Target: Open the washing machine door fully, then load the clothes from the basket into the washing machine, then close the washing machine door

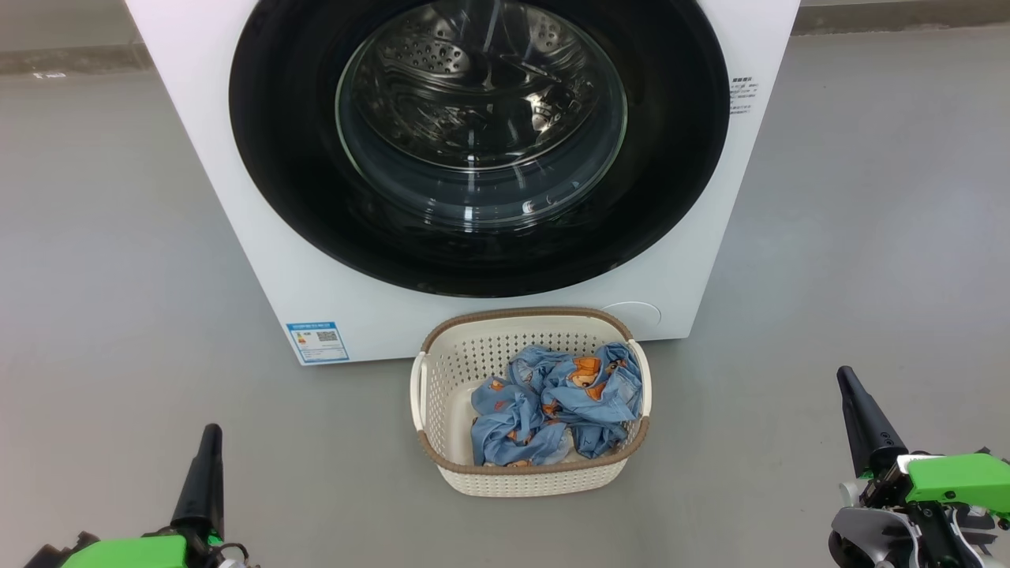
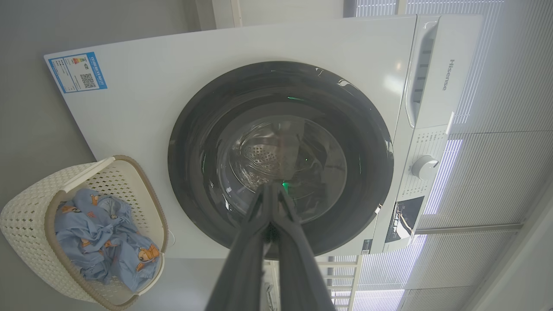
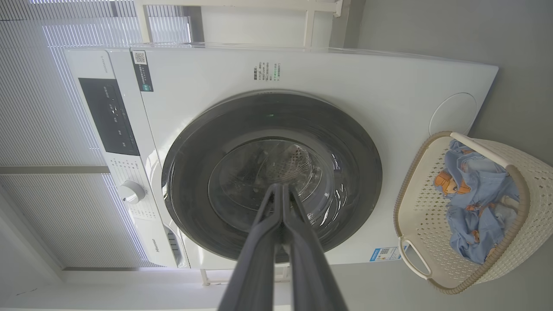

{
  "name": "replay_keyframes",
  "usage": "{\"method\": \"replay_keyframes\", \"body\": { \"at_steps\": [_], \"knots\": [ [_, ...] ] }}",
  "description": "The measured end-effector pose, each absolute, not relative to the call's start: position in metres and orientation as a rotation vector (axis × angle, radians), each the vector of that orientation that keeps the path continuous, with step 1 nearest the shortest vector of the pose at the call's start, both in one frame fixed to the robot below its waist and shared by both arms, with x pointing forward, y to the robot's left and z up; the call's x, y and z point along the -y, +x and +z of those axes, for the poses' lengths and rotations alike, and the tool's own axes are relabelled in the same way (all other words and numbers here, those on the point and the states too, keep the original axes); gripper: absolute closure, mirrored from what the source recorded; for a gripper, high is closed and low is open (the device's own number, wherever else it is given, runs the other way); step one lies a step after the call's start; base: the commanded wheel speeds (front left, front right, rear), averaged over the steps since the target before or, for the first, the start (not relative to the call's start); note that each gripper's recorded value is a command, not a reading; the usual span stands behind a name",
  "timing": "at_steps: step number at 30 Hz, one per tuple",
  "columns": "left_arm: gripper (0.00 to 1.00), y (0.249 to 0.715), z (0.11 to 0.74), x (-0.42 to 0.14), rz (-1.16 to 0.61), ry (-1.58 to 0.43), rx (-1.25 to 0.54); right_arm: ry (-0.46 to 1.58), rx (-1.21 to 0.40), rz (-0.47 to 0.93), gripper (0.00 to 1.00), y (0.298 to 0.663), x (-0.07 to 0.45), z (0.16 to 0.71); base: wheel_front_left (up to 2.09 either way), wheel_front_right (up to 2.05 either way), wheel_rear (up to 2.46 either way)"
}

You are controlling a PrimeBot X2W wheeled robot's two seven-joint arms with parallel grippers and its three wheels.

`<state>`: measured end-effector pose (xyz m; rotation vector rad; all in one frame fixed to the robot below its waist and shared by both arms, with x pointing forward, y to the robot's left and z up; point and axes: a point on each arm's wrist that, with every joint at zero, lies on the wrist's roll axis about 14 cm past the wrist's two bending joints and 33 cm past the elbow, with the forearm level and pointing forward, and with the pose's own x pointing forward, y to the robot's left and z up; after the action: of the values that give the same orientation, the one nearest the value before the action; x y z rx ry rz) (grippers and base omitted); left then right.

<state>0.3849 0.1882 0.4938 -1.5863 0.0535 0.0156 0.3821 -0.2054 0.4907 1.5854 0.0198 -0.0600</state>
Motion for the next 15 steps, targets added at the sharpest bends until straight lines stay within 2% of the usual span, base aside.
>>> {"method": "replay_keyframes", "body": {
  "at_steps": [15],
  "knots": [
    [1.00,0.3849,0.4939,-0.1882,0.016,-1.586,-0.053,1.585,-0.020,-0.060,1.00,0.3821,0.2054,0.4908,0.00,0.00,0.00]
  ]
}}
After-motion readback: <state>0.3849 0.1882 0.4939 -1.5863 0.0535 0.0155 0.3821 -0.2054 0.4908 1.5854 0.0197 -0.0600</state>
